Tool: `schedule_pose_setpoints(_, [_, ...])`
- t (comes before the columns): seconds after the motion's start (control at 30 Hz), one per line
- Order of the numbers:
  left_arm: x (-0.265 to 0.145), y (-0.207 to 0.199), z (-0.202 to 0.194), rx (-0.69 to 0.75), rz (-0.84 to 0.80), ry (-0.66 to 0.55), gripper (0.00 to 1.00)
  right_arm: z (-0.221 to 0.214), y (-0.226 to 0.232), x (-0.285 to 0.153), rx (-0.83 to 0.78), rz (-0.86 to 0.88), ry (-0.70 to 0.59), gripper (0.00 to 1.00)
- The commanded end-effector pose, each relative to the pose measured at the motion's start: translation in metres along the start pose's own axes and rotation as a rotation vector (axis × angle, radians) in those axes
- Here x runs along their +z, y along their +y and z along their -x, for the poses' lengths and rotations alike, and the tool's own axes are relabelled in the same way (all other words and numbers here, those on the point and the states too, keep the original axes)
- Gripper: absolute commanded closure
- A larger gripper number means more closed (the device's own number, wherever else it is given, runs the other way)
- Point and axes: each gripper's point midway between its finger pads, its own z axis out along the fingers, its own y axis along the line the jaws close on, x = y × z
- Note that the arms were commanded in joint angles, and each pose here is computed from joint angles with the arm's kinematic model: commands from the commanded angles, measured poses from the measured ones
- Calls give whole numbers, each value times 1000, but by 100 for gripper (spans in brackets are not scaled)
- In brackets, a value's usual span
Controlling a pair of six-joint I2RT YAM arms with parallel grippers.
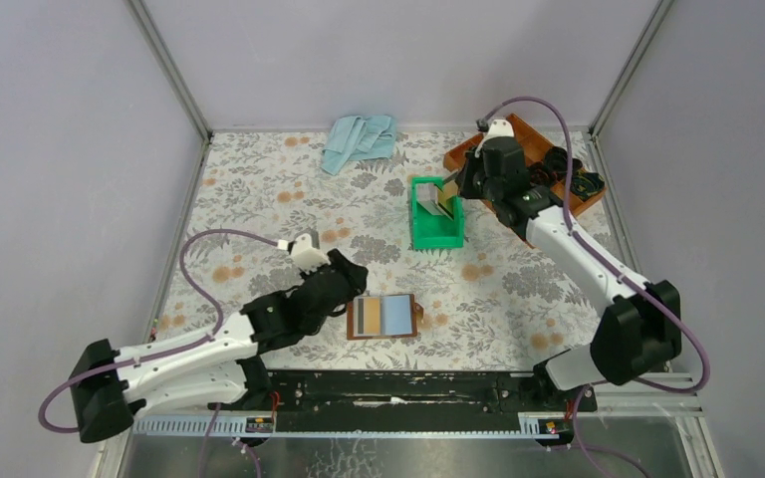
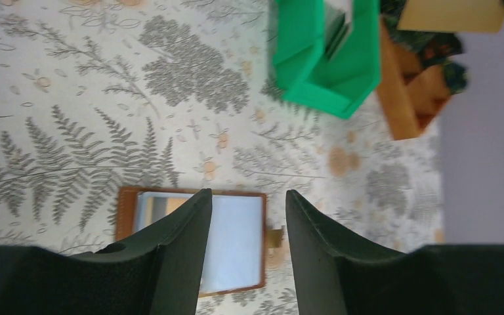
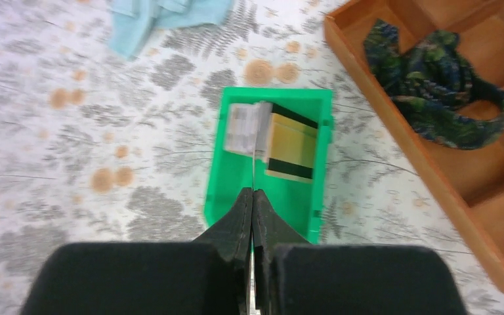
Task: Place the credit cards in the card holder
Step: Pick up the credit card from the storage box.
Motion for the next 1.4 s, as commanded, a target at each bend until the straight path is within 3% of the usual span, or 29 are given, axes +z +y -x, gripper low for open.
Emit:
schedule_pose_setpoints(0.0, [-9, -31, 28, -203, -204, -128, 47, 29, 43, -33, 182, 237, -171, 100])
schedule_pose_setpoints(0.17, [-19, -46, 37, -301, -344, -164, 47, 33, 66, -62, 346, 435, -276, 100])
schedule_pose_setpoints(0.5, [-35, -92, 77, -320, -592, -301, 41, 45, 93, -99, 712, 760, -362, 100])
schedule_pose_setpoints(0.6, [-29, -100, 85, -357, -645, -290, 41, 51, 98, -109, 792, 844, -394, 100])
schedule_pose_setpoints(0.77, [-25, -108, 105, -427, -736, -290, 40, 56, 109, -125, 852, 935, -423, 100])
schedule_pose_setpoints(1.37, [-21, -131, 135, -395, -887, -296, 41, 43, 121, -122, 926, 992, -382, 100])
